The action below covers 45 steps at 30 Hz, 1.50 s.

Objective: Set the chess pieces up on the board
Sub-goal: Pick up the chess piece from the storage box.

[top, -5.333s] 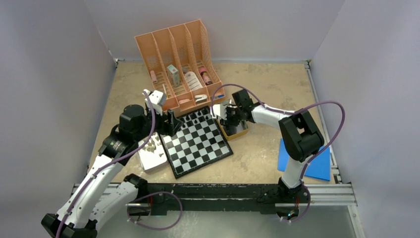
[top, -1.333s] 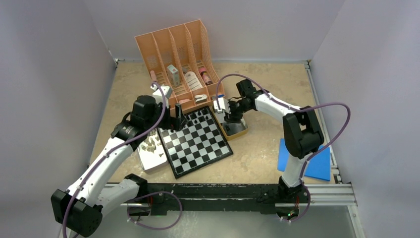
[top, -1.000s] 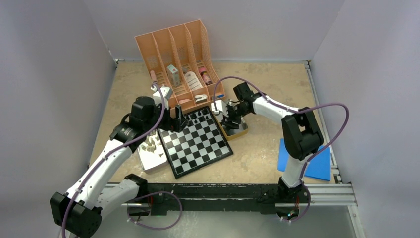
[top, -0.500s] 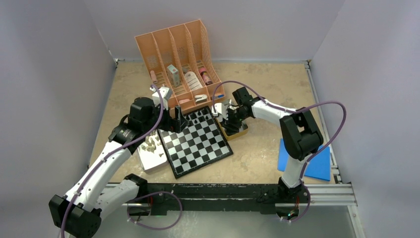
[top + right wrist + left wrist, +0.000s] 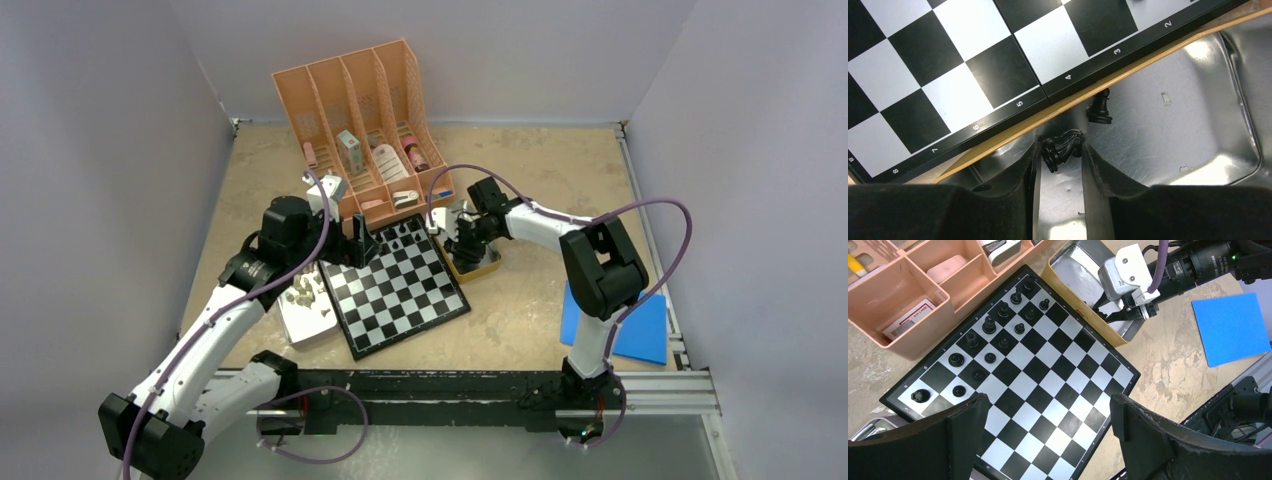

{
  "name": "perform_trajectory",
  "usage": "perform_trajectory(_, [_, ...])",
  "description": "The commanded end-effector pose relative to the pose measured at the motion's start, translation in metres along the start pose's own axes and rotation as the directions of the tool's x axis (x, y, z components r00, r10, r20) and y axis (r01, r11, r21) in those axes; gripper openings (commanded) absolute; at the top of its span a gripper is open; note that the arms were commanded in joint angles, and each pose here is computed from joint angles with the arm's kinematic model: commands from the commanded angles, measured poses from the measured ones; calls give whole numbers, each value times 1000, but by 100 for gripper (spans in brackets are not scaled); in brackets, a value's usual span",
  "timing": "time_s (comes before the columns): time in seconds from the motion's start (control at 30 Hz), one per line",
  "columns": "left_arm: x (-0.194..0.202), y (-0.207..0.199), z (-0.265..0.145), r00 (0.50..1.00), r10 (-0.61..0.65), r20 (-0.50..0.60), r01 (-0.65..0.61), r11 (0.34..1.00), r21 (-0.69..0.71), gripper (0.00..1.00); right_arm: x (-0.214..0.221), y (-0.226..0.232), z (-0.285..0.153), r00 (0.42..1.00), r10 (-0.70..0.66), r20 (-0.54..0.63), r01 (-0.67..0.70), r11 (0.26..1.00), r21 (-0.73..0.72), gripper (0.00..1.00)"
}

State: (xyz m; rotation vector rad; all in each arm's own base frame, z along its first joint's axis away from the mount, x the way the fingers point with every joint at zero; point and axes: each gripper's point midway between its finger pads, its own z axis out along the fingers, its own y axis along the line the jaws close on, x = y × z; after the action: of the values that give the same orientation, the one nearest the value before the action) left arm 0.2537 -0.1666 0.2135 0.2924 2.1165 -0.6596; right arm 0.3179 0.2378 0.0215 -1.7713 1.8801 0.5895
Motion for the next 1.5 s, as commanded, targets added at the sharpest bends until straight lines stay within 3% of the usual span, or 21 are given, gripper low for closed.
perform_trajectory(0.0, [-14, -3, -2, 998, 28, 61, -29, 999, 16, 91, 3, -16, 0, 1000, 10, -24, -8, 997, 72, 27])
perform_trajectory(0.2, [-14, -3, -2, 998, 28, 60, -29, 999, 15, 91, -2, -35, -11, 1000, 4, -6, -3, 992, 125, 19])
perform_trajectory(0.8, [-10, 3, 2, 999, 3, 46, -2, 1000, -13, 91, -2, -67, -20, 999, -33, 17, 28, 974, 226, 14])
perform_trajectory(1.0, [0, 3, 14, 998, -64, -29, 64, 998, -12, 100, -26, -73, -45, 992, -115, 60, 92, 950, 299, 14])
perform_trajectory(1.13, [2, -2, 23, 991, -104, -81, 105, 994, 8, 100, -43, -73, -62, 978, -186, 92, 145, 931, 335, 14])
perform_trajectory(1.47, [-29, -41, 17, 968, -227, -108, 246, 944, 218, 75, -97, -45, -96, 897, -381, 224, 282, 883, 374, 15])
